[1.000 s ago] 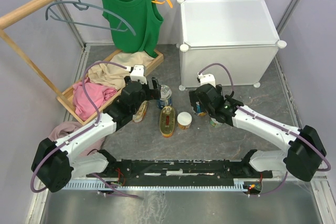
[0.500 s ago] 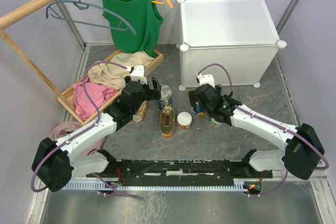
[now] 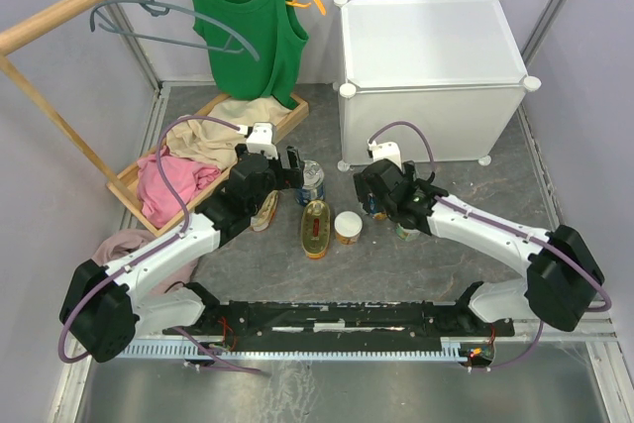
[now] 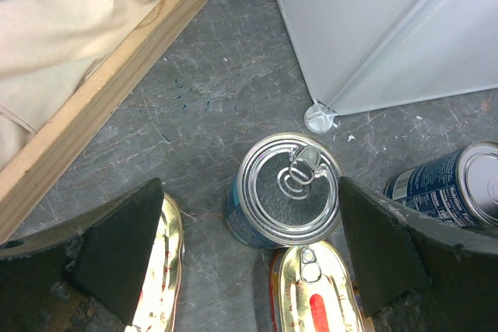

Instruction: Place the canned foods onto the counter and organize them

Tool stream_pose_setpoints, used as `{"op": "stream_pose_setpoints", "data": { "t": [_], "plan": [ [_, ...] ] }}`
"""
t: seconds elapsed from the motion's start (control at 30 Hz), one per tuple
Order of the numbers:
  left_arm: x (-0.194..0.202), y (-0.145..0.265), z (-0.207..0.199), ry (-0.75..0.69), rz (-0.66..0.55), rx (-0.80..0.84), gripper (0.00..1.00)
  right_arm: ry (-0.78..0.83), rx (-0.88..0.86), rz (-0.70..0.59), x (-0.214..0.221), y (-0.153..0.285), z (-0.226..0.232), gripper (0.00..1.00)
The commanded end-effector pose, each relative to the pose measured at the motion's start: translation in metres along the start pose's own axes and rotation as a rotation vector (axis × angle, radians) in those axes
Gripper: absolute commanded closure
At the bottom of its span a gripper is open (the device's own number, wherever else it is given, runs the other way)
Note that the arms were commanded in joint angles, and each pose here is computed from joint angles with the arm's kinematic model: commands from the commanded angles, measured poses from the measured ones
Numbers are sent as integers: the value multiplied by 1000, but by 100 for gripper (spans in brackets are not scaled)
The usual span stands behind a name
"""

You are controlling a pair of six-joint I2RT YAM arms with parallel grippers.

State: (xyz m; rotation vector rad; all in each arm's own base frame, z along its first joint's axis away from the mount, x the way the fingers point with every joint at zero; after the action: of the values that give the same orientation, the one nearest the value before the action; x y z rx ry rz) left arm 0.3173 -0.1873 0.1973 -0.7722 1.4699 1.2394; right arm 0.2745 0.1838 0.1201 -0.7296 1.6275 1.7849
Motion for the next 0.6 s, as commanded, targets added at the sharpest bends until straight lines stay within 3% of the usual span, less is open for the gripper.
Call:
{"op": "stream_pose_setpoints", "data": {
  "t": [0.0, 0.57],
  "plan": [
    [-17, 0, -4, 61, -49, 14, 1, -12, 6, -51, -14, -3, 6, 0],
    [-12, -5, -8, 54, -36, 33, 1, -18, 29, -49, -15, -28, 5, 0]
  ]
}}
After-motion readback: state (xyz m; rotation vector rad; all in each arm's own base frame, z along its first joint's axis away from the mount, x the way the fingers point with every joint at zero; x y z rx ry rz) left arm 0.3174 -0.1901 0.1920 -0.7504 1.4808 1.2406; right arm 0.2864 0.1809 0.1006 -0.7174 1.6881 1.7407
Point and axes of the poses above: each gripper's point midway between its finger pads, its own y axis back along the fingers, its own z axis along the line the jaws close on, x = y × z, the point moved 1 cm from there along y, back along the fingers, and after that the axes turned 15 degrees about -y, right-handed, at the moved point
